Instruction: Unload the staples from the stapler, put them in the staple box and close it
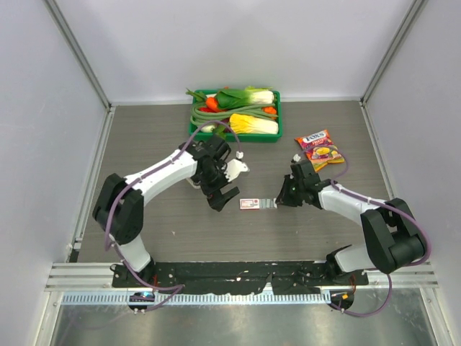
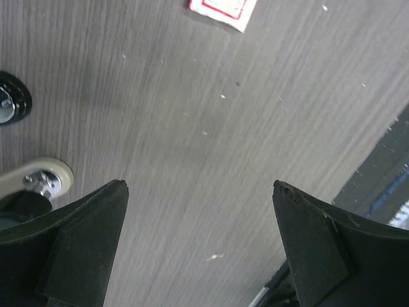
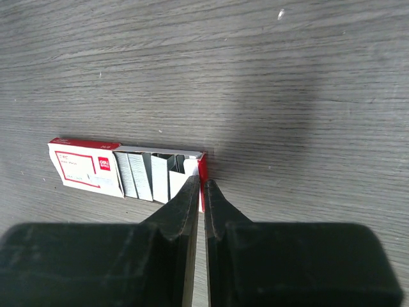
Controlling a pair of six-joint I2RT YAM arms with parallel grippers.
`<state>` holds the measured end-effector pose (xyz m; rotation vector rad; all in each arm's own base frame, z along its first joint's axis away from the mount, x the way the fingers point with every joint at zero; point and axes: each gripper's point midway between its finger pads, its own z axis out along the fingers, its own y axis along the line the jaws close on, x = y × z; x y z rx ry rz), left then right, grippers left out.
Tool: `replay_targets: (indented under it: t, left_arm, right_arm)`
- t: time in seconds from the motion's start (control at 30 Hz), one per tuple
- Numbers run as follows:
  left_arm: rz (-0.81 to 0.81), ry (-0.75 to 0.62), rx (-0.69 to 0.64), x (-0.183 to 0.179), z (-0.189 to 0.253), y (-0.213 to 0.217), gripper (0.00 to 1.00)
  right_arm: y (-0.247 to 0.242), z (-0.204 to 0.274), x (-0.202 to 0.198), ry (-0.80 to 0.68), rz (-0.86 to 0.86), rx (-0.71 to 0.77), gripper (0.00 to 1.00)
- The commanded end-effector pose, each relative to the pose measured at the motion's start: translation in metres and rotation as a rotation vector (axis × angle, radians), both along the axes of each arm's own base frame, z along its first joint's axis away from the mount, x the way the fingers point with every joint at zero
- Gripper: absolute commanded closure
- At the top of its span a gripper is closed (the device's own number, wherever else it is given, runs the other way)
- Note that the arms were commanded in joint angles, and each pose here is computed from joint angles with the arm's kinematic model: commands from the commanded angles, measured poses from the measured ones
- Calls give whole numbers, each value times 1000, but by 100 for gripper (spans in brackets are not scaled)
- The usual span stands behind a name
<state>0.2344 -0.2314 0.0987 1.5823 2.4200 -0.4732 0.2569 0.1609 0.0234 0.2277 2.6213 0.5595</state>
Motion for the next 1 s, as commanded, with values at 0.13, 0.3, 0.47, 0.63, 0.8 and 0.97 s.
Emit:
replay_targets:
  t: [0.13,0.3,0.47,0.63,0.8,0.97]
  left_arm:
    - [4,-119,-55,40,-26,-27,3]
    - [-6,-119,-48,46,-39,-31,26]
    - [-67,-134,-58,40,-51,-40,43]
    - [-144,-158,-78,30,-61,-48,44]
    - [-263,-230,-158,29,-62,-58,43]
    - [-306,-285,-149,37,-67,-59,42]
  right_arm:
    - [-2,-2,-2,21,-11,-25,89]
    - [1,-5,-1,25,-5,-20,89]
    - [3,-5,1,30,-5,-22,90]
    - [5,-5,2,28,-12,-19,91]
    - [10,-9,4,40,1,-14,91]
    - [12,-10,9,39,10,-19,91]
